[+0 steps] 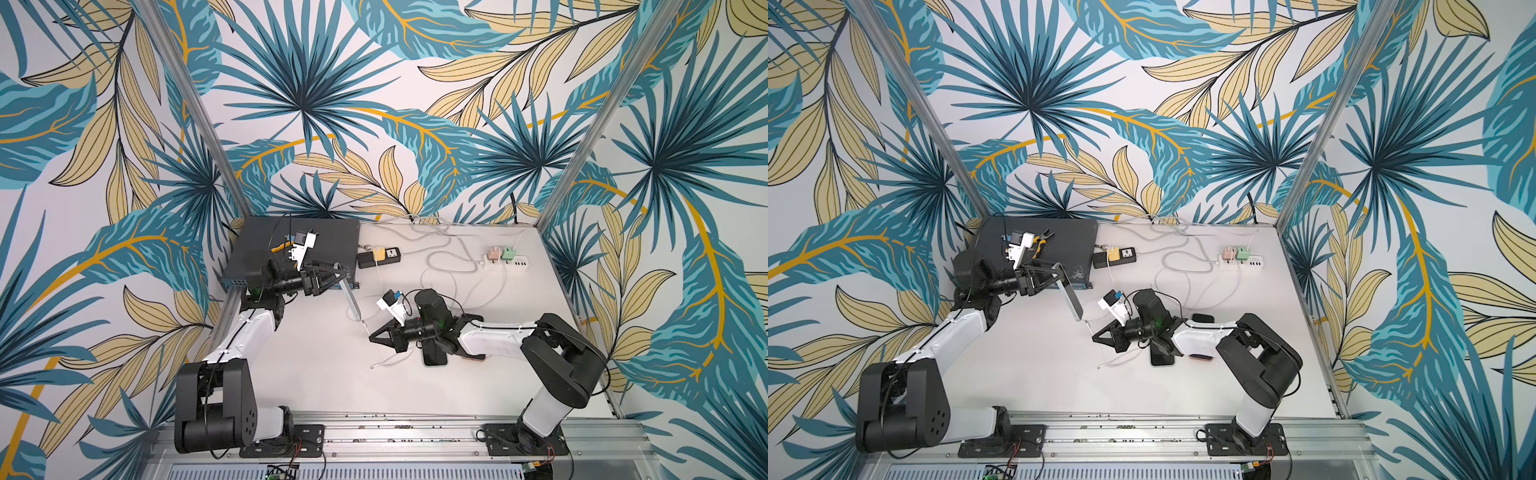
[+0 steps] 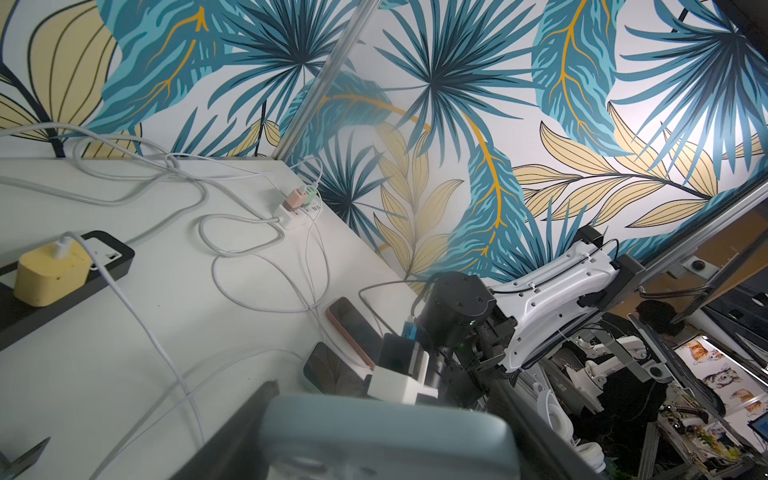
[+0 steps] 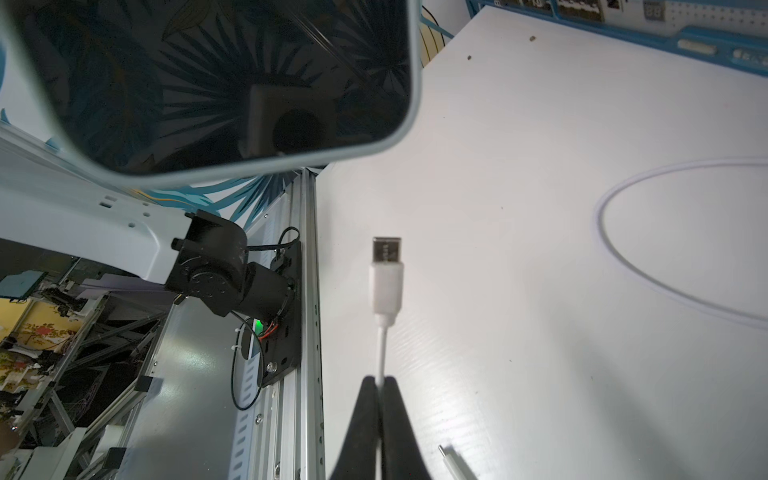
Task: Unplug the charging cable from the phone
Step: Remove the charging cable from the phone, then place the phone at the center of the board.
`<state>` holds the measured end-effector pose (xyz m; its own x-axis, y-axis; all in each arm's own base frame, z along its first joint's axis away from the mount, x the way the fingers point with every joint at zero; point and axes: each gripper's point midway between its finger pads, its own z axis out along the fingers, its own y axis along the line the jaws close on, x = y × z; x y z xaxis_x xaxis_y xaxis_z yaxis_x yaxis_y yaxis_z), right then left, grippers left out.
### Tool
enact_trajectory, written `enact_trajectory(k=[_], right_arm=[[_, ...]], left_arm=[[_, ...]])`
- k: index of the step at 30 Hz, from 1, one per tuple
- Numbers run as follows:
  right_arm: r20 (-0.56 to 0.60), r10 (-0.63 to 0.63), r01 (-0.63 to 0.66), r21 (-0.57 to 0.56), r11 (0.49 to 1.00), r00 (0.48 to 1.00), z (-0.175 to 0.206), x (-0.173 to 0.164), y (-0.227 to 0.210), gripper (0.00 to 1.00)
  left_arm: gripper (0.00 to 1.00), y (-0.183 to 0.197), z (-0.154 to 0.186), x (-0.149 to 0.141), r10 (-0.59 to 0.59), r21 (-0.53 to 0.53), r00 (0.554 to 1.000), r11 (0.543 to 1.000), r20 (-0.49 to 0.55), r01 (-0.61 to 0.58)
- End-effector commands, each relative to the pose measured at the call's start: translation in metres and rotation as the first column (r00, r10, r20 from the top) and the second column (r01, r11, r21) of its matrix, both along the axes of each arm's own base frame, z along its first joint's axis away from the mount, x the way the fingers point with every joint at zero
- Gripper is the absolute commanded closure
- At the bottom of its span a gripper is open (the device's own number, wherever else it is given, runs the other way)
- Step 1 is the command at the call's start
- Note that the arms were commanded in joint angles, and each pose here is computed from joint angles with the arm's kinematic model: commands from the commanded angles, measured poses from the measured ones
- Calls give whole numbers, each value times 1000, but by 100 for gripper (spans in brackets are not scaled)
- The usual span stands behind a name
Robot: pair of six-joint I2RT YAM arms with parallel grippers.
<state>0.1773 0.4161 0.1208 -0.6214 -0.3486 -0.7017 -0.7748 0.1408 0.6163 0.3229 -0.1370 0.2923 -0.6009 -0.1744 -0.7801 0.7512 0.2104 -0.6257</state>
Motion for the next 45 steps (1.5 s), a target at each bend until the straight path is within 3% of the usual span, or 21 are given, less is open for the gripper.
enact_trajectory(k=[1,7,16,19,27,34,38,45], right_arm=[[-21,-86,84,-92,992,996,-18,14,1,96],[-37,-171,161,-201,966,985,-36,31,4,93],[-1,-181,177,-202,963,983,-26,39,8,80],[16,-176,176,-181,968,984,-16,40,9,70],[57,-43,45,-43,998,997,27,21,8,25],[86,122,-125,32,992,989,53,-1,14,1],[97,164,-172,79,982,982,69,-4,20,0],[136,108,-120,84,989,985,84,19,37,0]], left_arm=[[92,2,12,-7,-7,3,998,1000,60,7],[92,2,12,-7,-8,2,998,1000,62,8],[92,2,12,-8,-10,3,998,1000,66,9],[92,2,12,-8,-9,3,998,1000,69,9],[91,2,14,-10,-13,3,997,1000,75,13],[91,2,16,-11,-12,-1,997,1000,82,12],[91,2,17,-12,-9,-2,996,1000,84,9],[91,1,17,-13,-10,-4,996,1000,87,10]])
